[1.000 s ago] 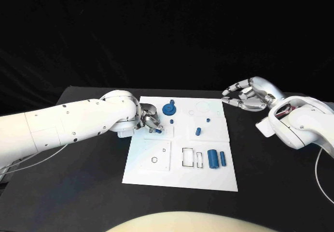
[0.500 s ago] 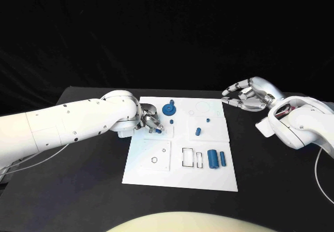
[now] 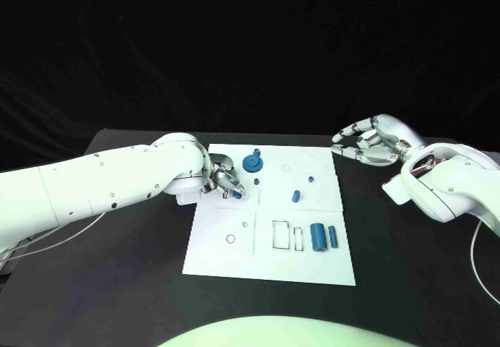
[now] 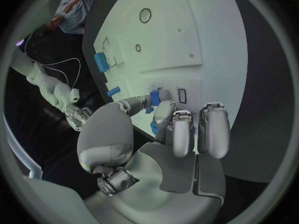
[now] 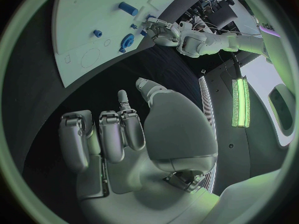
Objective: Assemble the parts on the task board
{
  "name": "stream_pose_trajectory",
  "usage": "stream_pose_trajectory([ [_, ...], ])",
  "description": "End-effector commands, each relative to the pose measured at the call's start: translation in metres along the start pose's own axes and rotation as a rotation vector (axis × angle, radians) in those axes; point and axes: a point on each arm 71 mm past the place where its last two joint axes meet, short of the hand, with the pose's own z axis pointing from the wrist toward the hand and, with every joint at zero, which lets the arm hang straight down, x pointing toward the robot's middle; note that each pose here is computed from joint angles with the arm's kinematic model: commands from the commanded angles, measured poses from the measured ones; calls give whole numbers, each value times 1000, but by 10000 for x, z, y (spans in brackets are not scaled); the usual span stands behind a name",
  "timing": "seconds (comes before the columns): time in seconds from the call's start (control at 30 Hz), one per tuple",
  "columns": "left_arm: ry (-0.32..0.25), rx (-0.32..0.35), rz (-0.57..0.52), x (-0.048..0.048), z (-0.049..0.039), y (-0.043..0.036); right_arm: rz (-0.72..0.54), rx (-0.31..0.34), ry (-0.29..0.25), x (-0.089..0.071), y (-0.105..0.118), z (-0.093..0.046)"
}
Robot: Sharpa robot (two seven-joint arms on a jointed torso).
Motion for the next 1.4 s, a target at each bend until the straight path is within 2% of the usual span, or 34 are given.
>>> stream_pose_trajectory([
  [0.03,82,14,-21,98,23,-24,-3,-3,16,16,3,-1],
  [0.33,99,13,-16,86,27,-23,-3,-2,19,19,3,1],
  [0.87,68,-4,46,59,26,2,-4,-2,20,18,0,-1],
  [1.4,72,-27,78,40,42,45,-4,-2,20,17,-1,-3],
])
